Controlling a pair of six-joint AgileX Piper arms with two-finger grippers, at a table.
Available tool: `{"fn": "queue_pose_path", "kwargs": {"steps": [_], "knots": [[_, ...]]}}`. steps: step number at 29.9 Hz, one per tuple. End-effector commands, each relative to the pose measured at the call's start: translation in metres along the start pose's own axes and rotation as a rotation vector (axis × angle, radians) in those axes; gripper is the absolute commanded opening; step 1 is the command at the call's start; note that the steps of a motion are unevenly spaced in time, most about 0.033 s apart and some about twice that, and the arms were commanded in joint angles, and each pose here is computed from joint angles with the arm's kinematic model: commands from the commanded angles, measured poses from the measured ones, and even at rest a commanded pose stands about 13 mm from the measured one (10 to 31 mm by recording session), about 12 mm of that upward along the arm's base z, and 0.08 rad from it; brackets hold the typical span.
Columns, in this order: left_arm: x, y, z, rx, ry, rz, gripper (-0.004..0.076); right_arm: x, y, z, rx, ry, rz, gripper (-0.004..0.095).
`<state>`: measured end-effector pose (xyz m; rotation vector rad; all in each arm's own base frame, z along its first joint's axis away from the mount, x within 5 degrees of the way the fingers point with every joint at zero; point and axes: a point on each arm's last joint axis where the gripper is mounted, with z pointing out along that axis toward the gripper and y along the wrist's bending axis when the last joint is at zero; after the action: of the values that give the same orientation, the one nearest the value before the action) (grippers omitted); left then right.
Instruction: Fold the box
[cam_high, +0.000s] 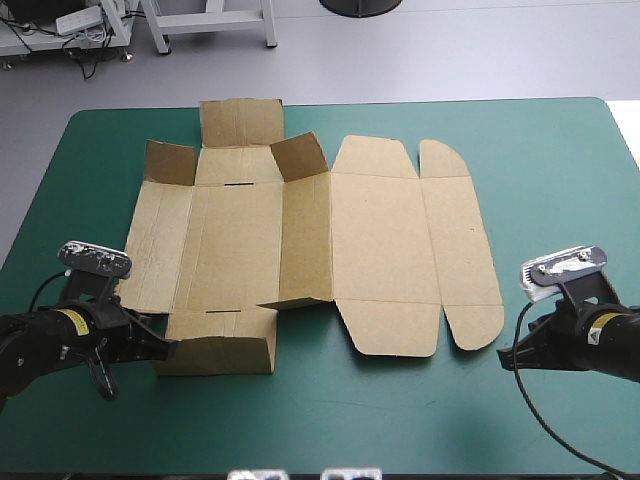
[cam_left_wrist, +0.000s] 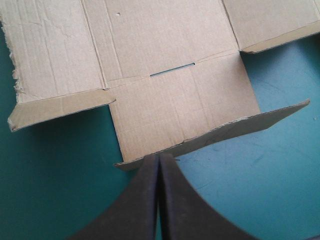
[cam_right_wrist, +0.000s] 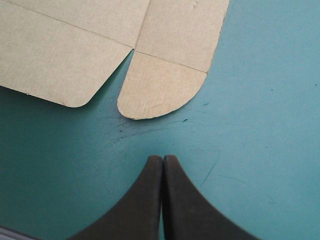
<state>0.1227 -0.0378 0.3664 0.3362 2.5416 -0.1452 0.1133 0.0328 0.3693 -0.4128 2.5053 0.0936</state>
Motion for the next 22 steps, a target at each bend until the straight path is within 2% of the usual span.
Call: {"fn": "queue_pose_path", "kwargs": {"steps": [1,14,22], "knots": [[-0.006,-0.003,-0.008,0.025,-0.065,-0.007,-0.0009,-0.004,0.0,-0.008,-0.004,-0.025,-0.009,-0.002],[-0.014,-0.005,-0.005,0.049,-0.117,-0.008,-0.0008,-0.004,0.002,-0.008,-0.023,-0.026,-0.003,-0.002],[-0.035,-0.008,0.026,0.078,-0.067,0.035,-0.0008,-0.004,0.002,-0.008,-0.021,-0.026,-0.012,-0.002]]}}
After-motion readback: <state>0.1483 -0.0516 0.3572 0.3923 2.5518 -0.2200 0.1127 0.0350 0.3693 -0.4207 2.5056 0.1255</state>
